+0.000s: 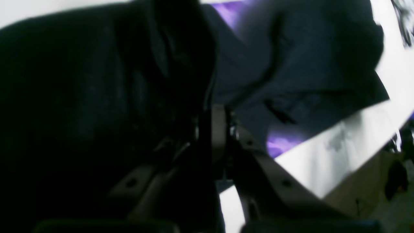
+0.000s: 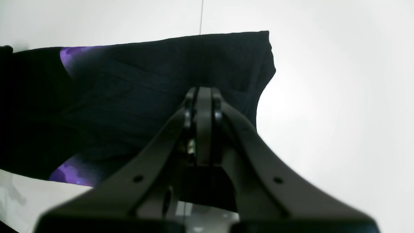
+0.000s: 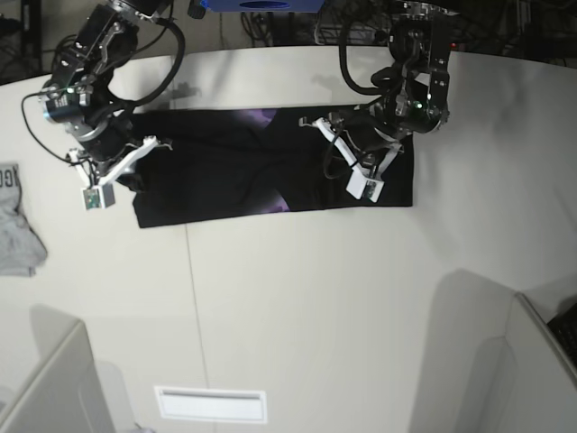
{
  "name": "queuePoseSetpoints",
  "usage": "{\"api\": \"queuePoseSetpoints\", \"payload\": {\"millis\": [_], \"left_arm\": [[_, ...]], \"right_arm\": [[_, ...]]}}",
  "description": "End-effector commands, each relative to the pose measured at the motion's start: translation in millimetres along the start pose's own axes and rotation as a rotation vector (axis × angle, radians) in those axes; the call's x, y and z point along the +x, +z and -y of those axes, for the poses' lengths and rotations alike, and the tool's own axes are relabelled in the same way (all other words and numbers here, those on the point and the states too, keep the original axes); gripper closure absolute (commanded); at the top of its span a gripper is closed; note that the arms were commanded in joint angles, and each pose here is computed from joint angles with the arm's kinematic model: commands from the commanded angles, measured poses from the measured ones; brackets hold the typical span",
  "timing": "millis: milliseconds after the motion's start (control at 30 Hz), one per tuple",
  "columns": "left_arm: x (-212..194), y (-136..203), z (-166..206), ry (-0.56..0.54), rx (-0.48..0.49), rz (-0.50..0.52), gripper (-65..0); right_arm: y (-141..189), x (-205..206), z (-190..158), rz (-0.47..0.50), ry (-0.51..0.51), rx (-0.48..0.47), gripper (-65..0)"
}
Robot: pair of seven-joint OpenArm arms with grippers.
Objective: Fold the T-shirt properly
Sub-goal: 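Fold the strip end with the left gripper toward the right gripper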
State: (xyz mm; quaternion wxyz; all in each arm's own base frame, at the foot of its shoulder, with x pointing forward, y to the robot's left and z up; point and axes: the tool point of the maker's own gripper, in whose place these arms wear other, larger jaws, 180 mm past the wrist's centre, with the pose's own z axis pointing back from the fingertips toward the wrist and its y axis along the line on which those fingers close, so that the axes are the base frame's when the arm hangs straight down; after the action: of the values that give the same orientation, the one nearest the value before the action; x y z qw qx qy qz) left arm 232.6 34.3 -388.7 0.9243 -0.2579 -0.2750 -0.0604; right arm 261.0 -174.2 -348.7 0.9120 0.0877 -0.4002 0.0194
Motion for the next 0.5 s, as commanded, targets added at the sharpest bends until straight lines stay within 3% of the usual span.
{"api": "queuePoseSetpoints", "payload": {"millis": [0, 467], "left_arm": [[10.2, 2.8, 7.7, -0.007, -0.026, 0.037, 0.0], [9.0, 2.4, 4.2, 0.0, -0.019, 0.034, 0.0]], "right_arm": [[2.8, 14.9, 0.0, 0.055, 0.006, 0.002, 0.0], [3.2, 12.3, 0.0, 0.049, 0.005, 0.002, 0.0]]}}
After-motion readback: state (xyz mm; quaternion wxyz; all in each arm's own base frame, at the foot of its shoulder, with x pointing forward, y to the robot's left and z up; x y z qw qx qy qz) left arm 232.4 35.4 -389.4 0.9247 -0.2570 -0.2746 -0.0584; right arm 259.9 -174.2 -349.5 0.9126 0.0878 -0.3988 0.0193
